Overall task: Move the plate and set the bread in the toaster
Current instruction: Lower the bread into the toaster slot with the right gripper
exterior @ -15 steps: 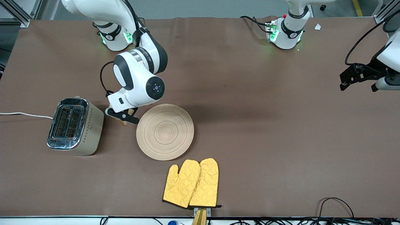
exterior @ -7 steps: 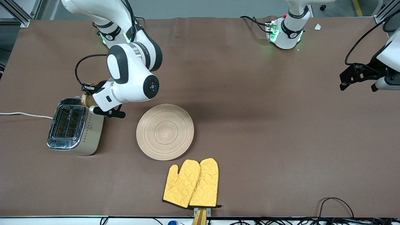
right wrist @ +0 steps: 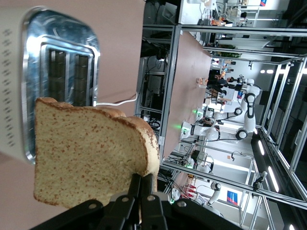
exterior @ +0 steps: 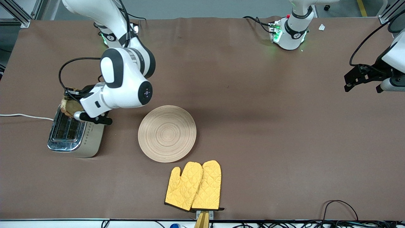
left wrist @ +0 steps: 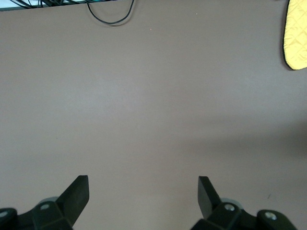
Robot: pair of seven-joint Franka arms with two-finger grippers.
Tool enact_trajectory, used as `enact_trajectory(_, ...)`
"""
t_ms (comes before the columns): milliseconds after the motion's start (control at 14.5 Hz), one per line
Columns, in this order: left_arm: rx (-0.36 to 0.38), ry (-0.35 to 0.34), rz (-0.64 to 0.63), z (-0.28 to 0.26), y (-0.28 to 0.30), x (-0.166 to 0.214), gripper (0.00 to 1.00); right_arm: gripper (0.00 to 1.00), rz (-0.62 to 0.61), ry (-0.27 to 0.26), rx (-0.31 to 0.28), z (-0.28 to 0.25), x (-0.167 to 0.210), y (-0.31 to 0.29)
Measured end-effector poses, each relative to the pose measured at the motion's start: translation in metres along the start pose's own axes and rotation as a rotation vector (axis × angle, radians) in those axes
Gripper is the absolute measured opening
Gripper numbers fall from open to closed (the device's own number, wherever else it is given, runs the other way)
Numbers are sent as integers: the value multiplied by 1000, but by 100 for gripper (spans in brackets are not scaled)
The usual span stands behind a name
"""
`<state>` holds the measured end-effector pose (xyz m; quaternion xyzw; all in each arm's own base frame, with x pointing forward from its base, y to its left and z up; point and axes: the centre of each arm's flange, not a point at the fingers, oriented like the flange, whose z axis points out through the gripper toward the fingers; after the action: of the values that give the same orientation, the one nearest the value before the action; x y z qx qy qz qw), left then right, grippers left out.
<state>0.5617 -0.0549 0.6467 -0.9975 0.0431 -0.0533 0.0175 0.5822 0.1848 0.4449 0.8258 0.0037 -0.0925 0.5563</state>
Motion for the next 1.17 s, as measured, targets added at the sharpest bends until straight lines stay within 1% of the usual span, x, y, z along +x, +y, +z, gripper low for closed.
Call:
enact_trajectory(207,1,0,-5,0,-3,0,100,3,2,-5,6,16,11,1)
enact_trajectory(551,1,0,-7,0,-4,0,100,3,-40,19,3,32,22,-25)
enact_trajectory(826,1,-3,-8,0,-4,0,100,3,-33,24,5,41,29,-22)
enact_trajectory(1170,1,-15,-6,1,-3,-1,100,3,-35,40,7,65,43,-23)
